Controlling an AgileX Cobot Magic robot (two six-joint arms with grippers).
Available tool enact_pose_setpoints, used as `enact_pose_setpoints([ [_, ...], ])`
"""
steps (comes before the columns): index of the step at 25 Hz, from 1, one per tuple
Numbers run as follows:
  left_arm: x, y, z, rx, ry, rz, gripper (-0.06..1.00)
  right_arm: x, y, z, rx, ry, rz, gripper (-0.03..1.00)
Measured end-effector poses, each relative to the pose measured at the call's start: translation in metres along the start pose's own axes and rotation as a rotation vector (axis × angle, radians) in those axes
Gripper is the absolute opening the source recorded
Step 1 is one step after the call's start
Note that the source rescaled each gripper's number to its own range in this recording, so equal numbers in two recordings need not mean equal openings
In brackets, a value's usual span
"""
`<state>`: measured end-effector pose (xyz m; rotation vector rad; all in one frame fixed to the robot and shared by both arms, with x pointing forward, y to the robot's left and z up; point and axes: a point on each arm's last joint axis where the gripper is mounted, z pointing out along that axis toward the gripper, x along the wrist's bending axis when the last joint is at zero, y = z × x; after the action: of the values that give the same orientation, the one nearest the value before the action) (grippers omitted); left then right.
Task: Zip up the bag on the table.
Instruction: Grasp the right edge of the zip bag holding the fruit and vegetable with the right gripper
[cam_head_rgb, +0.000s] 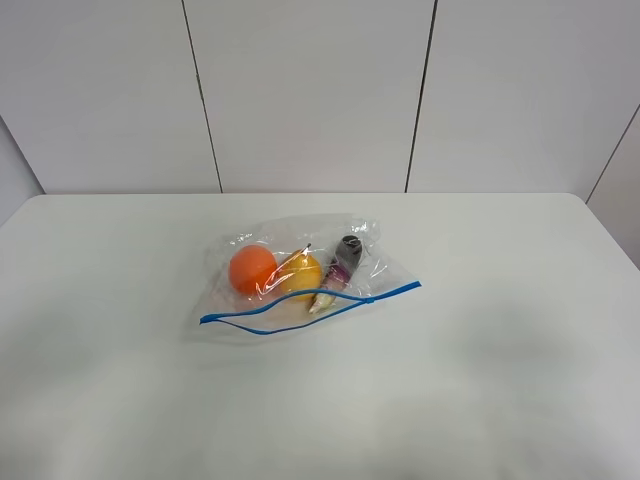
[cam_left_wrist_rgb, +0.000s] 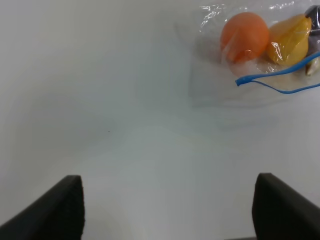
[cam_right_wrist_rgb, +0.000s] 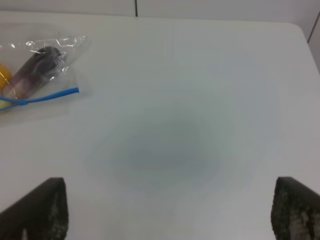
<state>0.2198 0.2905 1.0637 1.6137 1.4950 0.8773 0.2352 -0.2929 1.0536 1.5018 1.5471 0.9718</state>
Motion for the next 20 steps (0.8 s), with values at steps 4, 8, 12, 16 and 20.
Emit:
enact_pose_setpoints([
  [4,0.0,0.0,0.0,0.0,0.0,0.0,0.89,0.0,0.0,0.0,0.0,0.0,0.0,1.0],
  [8,0.0,0.0,0.0,0.0,0.0,0.0,0.89,0.0,0.0,0.0,0.0,0.0,0.0,1.0],
  [12,0.0,0.0,0.0,0.0,0.0,0.0,0.89,0.0,0.009,-0.002,-0.001,0.004,0.007,1.0],
  [16,0.0,0.0,0.0,0.0,0.0,0.0,0.89,-0.001,0.054,0.007,0.024,0.017,0.027,1.0],
  [20,0.0,0.0,0.0,0.0,0.0,0.0,0.89,-0.002,0.101,0.042,0.134,0.054,0.068,1.0],
])
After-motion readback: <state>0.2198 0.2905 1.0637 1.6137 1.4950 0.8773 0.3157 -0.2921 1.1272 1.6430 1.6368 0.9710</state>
